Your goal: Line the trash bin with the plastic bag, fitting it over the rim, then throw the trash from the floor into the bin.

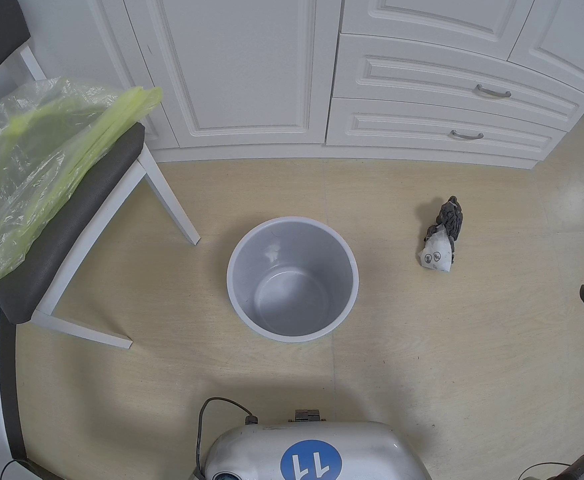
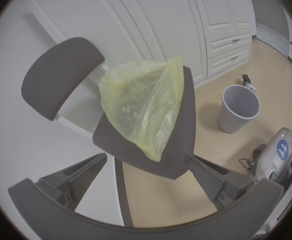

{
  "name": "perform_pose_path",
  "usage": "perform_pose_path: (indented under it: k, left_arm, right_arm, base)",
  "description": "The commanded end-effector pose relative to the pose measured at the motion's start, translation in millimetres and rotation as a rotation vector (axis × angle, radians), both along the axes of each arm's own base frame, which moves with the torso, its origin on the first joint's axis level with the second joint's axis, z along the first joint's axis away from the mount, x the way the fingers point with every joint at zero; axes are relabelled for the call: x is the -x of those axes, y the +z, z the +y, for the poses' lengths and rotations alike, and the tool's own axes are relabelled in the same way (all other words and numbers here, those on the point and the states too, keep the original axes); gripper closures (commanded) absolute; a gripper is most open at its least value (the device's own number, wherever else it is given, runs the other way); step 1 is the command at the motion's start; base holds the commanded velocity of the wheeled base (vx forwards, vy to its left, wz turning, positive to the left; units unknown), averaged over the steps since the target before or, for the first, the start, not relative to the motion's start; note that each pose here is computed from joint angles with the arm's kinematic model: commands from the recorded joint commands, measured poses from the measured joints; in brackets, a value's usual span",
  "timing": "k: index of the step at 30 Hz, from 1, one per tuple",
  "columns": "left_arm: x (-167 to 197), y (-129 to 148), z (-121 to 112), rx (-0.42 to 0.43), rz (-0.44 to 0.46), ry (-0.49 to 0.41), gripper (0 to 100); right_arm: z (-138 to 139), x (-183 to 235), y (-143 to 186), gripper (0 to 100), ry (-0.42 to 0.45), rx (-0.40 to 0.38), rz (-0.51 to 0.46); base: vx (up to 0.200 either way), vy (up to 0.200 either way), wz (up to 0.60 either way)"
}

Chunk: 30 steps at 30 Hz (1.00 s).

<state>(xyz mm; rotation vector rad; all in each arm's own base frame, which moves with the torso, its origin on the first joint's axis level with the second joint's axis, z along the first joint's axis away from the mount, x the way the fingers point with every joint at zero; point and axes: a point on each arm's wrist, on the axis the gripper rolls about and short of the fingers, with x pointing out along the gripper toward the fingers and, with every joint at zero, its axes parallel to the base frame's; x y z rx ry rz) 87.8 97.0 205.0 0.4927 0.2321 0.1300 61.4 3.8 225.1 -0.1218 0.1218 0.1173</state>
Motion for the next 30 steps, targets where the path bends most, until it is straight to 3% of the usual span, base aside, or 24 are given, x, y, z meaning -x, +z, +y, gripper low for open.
perform_pose_path:
  k: [1, 10, 21, 30]
  left_arm:
    - [-4.2, -11.9, 17.5, 0.058, 0.039, 0.037, 0]
    - [-10.6, -15.0, 27.3, 0.093, 0.056, 0.032, 0]
    - [-28.1, -16.8, 21.3, 0.183, 0.025, -0.052, 0]
    - [-48.8, -33.8, 40.1, 0.143, 0.001, -0.062, 0]
  right_arm:
    - [-0.8, 7.9, 1.8, 0, -0.02, 0.017, -0.038]
    - [-0.8, 6.2, -1.1, 0, -0.023, 0.02, -0.022]
    - [-0.8, 3.0, -2.6, 0, -0.024, 0.021, -0.006]
    - [-0.7, 1.9, -4.8, 0, -0.023, 0.021, 0.006]
  base:
    - [0.0, 0.0, 0.0]
    - [0.0, 0.0, 0.0]
    - [0.0, 0.0, 0.0]
    - [0.0, 0.0, 0.0]
